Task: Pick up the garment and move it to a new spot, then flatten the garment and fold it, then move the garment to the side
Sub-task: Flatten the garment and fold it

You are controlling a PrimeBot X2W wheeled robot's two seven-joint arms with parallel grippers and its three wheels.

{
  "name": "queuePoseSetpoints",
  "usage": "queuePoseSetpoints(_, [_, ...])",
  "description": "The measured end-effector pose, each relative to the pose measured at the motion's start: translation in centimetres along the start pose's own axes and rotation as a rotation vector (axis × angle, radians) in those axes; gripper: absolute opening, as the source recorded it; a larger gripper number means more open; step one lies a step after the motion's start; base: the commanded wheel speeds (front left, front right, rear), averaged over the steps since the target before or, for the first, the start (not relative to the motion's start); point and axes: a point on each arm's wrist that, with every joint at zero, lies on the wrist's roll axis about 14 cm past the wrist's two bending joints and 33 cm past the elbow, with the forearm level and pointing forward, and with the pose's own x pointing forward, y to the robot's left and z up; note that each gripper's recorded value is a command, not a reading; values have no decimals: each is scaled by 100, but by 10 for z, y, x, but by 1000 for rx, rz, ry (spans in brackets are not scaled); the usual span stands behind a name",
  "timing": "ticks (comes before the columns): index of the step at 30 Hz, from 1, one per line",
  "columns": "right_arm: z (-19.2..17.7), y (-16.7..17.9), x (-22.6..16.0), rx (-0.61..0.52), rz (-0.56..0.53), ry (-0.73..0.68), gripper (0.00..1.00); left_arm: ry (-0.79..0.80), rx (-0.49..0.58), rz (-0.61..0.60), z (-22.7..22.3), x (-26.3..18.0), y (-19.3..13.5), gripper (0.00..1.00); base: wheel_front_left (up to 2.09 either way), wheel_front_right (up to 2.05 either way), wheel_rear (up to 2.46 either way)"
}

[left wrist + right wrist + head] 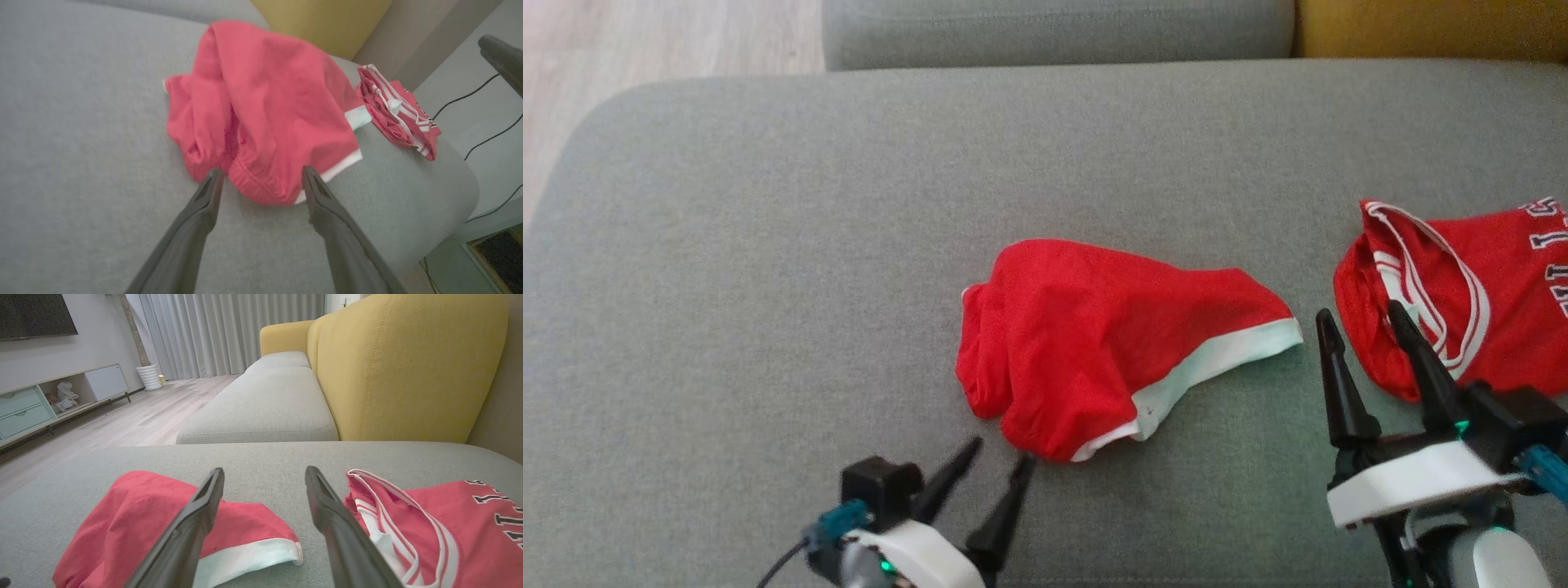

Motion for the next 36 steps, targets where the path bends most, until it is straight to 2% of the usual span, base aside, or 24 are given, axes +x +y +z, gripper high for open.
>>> queuePoseSetpoints(3, [-4, 0, 5, 4, 3, 11, 100, 98, -85, -50, -26, 6, -15, 100, 0, 0, 0])
queuePoseSetpoints(7, [-4, -2, 12, 6, -1, 12, 100, 174, -143, -51, -50, 14, -12, 100, 0, 0, 0])
queuePoseSetpoints(9, [-7, -6, 13, 7, -11, 19, 100, 168, -192, -42, -50, 21, -7, 100, 0, 0, 0])
queuePoseSetpoints(11, [-10, -10, 14, 8, -23, 28, 100, 125, -196, -58, -42, 31, -7, 100, 0, 0, 0])
queuePoseSetpoints(13, [-11, -14, 14, 8, -34, 31, 100, 84, -220, -70, -33, 39, -10, 0, 0, 0, 0])
queuePoseSetpoints(18, [-14, -17, 16, 21, -41, 40, 100, 33, -243, -68, -23, 43, -5, 0, 0, 0, 0])
queuePoseSetpoints(21, [-15, -16, 17, 29, -38, 39, 100, -12, -222, -66, -12, 41, 3, 0, 0, 0, 0])
queuePoseSetpoints(24, [-13, -15, 18, 29, -35, 32, 100, -56, -169, -57, 3, 39, 12, 0, 0, 0, 0])
queuePoseSetpoints(29, [-11, -13, 20, 38, -26, 25, 100, -128, -4, 1, 42, 39, 40, 0, 0, 0, 0])
queuePoseSetpoints(36, [-14, -15, 22, 45, -32, 32, 100, -134, 102, 28, 84, 71, 60, 0, 0, 0, 0])
